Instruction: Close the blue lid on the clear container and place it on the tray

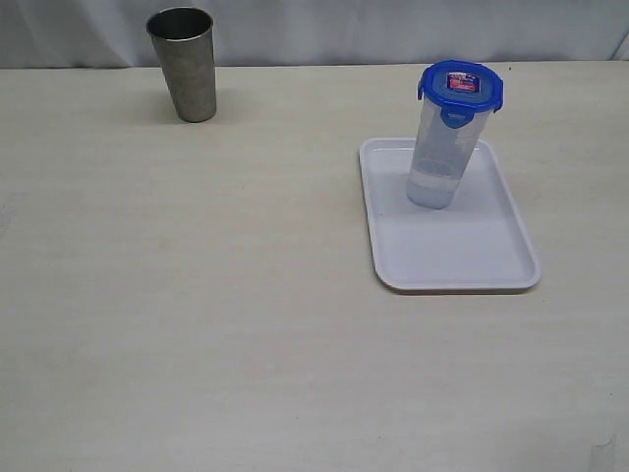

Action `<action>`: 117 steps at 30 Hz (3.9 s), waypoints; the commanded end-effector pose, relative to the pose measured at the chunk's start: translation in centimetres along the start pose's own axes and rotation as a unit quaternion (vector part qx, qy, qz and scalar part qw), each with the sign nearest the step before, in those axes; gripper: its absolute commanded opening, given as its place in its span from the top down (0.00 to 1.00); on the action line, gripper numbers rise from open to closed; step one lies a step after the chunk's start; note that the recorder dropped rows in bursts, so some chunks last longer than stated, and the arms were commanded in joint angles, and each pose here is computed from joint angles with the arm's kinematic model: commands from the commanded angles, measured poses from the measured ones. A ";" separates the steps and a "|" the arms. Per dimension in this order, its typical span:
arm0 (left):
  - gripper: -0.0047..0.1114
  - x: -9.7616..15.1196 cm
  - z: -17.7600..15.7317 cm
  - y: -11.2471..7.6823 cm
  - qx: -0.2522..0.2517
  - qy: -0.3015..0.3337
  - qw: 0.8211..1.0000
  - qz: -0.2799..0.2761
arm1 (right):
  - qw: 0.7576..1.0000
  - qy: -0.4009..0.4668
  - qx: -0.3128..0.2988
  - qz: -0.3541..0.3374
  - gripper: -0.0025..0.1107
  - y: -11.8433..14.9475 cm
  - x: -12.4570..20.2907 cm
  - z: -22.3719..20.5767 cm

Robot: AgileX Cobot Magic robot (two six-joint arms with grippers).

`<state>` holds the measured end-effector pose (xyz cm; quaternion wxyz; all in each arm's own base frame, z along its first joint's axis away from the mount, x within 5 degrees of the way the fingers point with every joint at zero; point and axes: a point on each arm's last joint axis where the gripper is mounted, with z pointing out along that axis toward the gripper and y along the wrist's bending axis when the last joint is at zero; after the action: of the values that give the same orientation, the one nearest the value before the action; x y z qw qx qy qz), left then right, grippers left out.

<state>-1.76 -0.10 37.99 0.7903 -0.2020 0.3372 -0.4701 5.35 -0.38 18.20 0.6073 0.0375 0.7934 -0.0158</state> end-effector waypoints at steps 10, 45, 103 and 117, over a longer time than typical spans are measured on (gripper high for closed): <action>0.05 0.2 -0.1 0.1 -0.015 -0.029 0.999 0.027 | 1.000 -0.003 0.002 -0.003 0.94 0.0 0.0 0.0; 0.05 7.4 -6.0 15.2 -0.300 0.109 0.948 0.016 | 1.000 -0.003 0.002 -0.003 0.94 0.0 0.0 0.0; 0.05 8.4 -8.4 17.2 -0.278 0.396 0.724 0.492 | 1.000 -0.003 0.002 -0.003 0.94 0.0 0.0 0.0; 0.05 8.4 -8.4 17.2 -0.266 0.404 0.709 0.513 | 1.000 -0.003 0.002 -0.003 0.94 0.0 0.0 0.0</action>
<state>5.33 0.69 18.32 0.6077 0.0098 0.7901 0.0800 5.35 -0.38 18.20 0.6073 0.0375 0.7934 -0.0158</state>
